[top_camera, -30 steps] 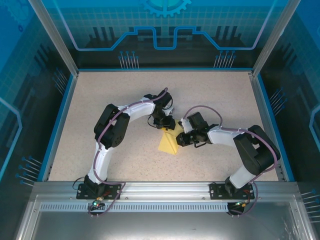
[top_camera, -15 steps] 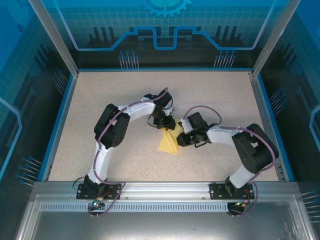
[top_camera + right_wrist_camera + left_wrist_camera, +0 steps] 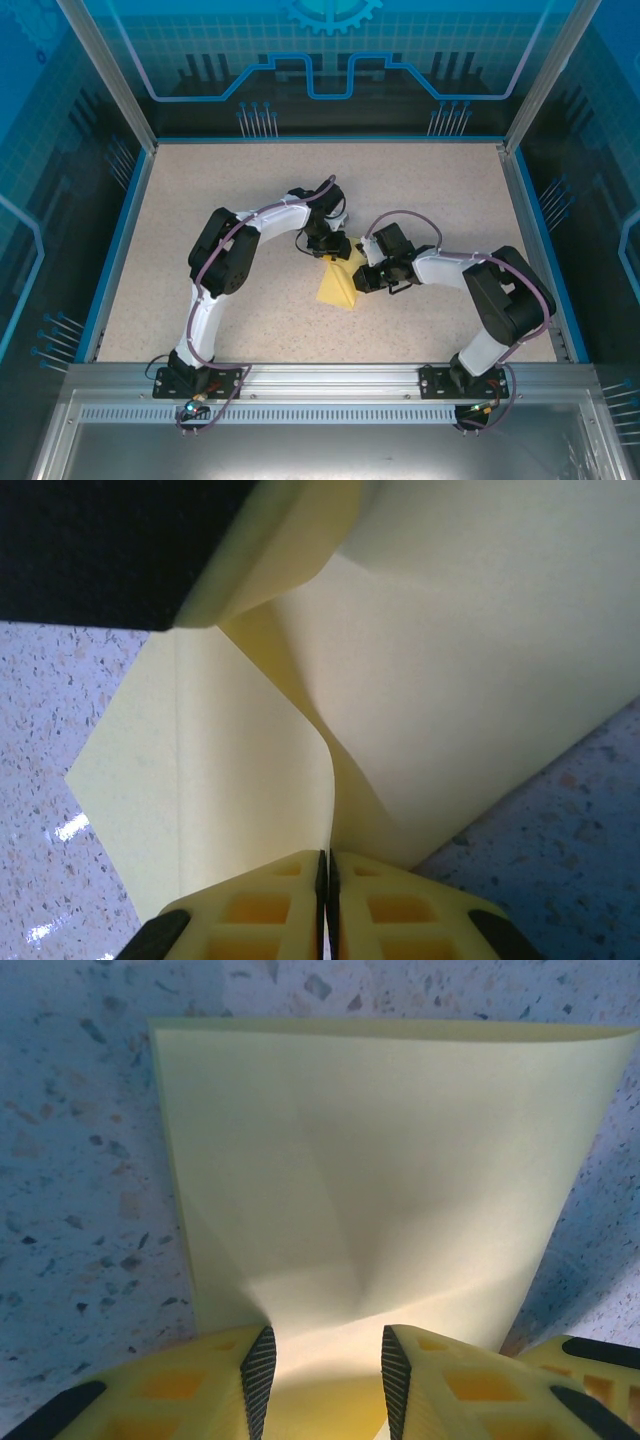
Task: Fold a paper plane with a square sheet of paper (pick it up from the middle)
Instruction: Fold the triangle a second time at the center of the table.
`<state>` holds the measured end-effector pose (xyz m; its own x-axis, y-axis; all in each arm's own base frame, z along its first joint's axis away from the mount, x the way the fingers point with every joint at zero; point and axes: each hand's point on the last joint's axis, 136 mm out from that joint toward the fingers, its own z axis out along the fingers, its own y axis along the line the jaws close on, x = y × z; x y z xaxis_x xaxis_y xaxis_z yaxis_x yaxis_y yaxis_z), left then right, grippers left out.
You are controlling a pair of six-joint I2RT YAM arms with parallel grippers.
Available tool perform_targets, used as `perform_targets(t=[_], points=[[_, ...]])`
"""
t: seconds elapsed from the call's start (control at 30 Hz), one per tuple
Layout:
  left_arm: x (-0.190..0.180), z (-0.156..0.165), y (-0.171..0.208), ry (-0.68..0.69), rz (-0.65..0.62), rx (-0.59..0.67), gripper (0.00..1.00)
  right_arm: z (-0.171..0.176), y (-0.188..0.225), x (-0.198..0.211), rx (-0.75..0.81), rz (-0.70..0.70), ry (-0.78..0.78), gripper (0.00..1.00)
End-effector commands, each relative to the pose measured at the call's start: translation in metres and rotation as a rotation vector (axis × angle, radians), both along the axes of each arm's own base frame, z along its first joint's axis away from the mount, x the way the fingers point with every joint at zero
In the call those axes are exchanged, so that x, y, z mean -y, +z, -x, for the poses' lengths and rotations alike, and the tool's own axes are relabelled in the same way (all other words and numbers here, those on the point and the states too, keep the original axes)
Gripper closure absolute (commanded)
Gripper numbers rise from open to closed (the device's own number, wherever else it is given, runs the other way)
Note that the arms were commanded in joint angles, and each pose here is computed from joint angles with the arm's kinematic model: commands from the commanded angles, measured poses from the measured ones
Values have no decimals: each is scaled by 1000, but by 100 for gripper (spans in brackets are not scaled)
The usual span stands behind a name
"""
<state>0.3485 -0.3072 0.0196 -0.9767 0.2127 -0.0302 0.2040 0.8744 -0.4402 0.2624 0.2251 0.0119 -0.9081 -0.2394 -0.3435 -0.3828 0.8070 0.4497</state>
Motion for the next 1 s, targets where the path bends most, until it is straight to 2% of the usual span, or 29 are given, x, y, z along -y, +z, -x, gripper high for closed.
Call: perform_targets(t=[0.0,0.4,0.67,0.83,0.97], points=[[-2,2,-12,-14,-15,-31,62,2,-13,10,-30,55,-4,87],[13,-13,31,3,66,35,60,8,-24,15,-67,97,2,88],[10,-24,68,20,100,98,59,10,-29,17,-81,115,-1,88],[2,-9,87,64,126,90,59,11,-30,17,-87,116,0,88],[2,16,90,126,219,30,61,13,-31,17,-92,114,3,88]])
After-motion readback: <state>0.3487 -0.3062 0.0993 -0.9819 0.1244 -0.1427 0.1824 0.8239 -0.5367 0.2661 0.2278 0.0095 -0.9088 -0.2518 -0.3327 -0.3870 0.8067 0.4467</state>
